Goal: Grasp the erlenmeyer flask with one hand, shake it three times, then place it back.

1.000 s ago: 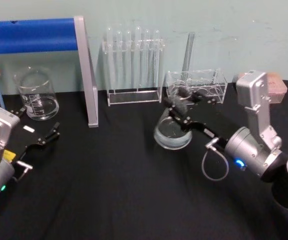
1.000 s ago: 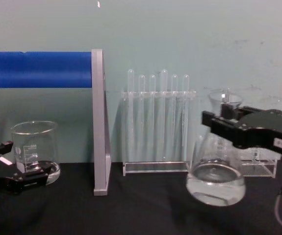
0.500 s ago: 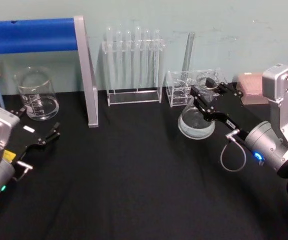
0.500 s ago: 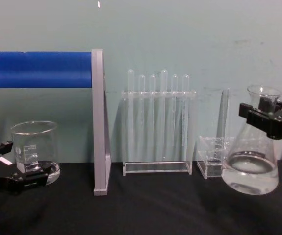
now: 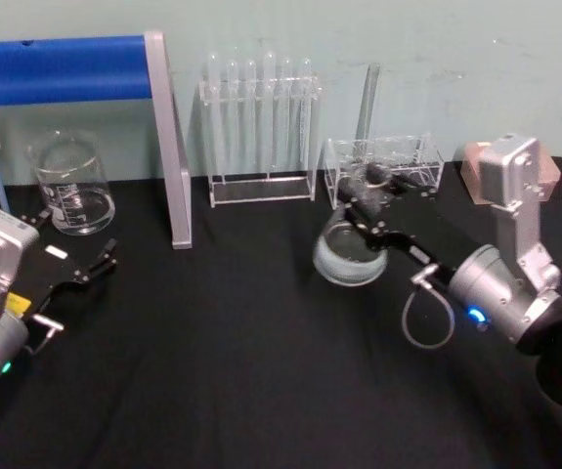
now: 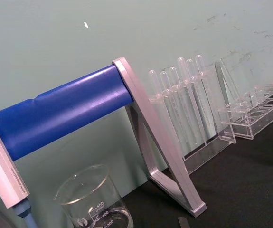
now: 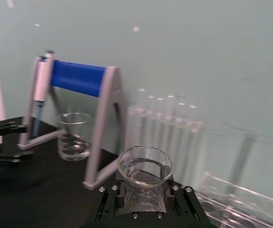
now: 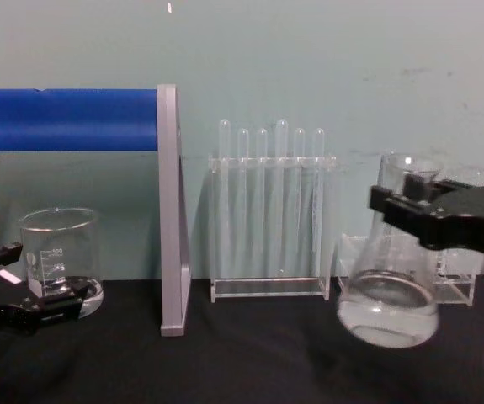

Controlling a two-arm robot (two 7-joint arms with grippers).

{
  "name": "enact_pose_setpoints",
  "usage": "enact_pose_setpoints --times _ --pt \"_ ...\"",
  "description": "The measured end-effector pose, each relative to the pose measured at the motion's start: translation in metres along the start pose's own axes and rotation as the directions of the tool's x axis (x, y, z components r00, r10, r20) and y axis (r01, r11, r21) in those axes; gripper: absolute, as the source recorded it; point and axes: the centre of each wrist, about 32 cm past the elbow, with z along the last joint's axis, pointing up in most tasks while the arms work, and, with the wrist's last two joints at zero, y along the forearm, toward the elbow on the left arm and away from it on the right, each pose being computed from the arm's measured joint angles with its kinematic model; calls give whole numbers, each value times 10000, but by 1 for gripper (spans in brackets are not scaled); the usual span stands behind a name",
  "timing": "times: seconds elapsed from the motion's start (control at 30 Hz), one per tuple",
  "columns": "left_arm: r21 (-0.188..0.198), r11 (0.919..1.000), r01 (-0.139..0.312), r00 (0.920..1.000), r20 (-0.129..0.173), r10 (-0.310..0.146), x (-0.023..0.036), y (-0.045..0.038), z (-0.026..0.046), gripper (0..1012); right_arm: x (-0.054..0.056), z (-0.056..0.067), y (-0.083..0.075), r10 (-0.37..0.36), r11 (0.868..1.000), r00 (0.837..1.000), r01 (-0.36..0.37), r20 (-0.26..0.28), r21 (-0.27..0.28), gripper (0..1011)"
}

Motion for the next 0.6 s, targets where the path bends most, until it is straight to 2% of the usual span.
enact_pose_setpoints --times 0.23,0.33,0.6 --pt "0 10000 -1 10000 1 1 0 0 0 1001 -166 8 89 969 9953 9953 -969 -25 15 449" --pt "0 10000 0 10000 0 0 0 0 0 1001 -256 11 133 1536 9881 9881 -1536 -20 -4 449" --pt "0 10000 -1 10000 0 1 0 0 0 1001 -401 16 187 2503 9682 9682 -2503 16 -45 449"
